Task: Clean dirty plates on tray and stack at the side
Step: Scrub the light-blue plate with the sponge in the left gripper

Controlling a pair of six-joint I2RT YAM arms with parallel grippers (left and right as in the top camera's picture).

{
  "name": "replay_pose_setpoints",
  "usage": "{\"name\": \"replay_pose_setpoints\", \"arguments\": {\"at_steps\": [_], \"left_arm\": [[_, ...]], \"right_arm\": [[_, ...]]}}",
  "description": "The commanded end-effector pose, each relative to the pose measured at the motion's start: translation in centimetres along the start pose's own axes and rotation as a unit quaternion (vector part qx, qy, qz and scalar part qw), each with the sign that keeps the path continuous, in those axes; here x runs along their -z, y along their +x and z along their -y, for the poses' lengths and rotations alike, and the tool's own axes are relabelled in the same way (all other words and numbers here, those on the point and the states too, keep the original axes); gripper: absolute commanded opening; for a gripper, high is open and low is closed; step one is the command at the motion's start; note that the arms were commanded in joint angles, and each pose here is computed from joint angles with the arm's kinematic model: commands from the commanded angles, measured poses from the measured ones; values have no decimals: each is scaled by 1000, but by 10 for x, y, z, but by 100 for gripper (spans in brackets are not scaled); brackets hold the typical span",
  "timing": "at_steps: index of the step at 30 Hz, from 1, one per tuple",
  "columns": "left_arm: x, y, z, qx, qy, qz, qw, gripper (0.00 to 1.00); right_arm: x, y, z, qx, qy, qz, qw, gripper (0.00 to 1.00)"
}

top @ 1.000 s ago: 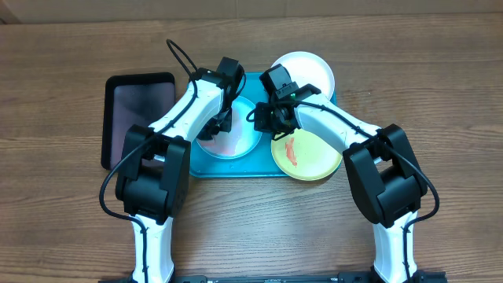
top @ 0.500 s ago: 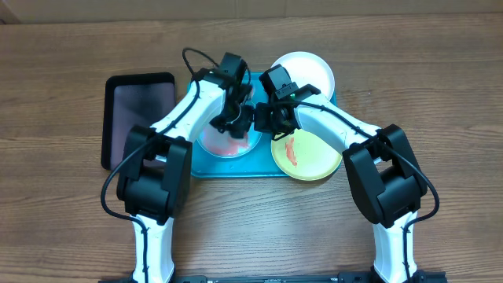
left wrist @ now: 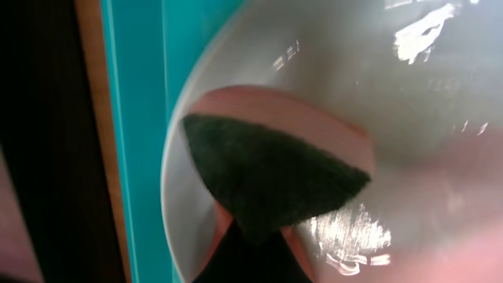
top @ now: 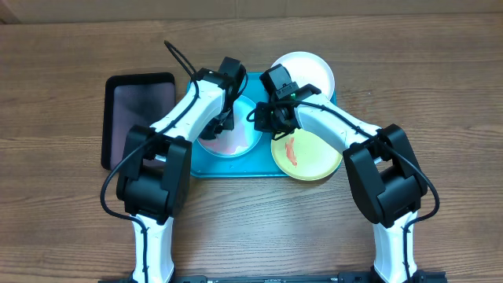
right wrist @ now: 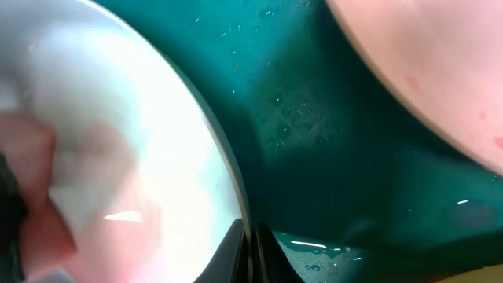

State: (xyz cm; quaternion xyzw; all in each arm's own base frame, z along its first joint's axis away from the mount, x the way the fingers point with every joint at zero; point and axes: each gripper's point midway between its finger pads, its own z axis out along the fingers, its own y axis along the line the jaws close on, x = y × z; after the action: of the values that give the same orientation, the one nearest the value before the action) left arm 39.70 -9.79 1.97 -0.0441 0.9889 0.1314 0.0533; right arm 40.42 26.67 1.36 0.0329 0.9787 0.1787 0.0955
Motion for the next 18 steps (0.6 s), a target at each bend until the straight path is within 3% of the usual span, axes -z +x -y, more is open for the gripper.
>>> {"name": "replay_pose_setpoints", "arguments": {"at_steps": [1,5,7,10,14,18], "left_arm": [[0,29,31,-15,87,-76,993,4],[19,51,76,-100,225,-118,962,4],[22,48,84,-114,247,-106,956,4],[14,30,77,-99,213,-70,970,5],[0,-10,44,-22,103,9,994,4],[-3,-42,10,57,29,73,995,4]], "right_arm": [[1,7,4,0,7,-5,1000,4],[1,7,4,0,7,-5,1000,4],[1,7,4,0,7,-5,1000,4],[1,7,4,0,8,-6,1000,4],[1,7,5,-1,10,-6,1000,4],[1,7,5,-1,10,-6,1000,4]]}}
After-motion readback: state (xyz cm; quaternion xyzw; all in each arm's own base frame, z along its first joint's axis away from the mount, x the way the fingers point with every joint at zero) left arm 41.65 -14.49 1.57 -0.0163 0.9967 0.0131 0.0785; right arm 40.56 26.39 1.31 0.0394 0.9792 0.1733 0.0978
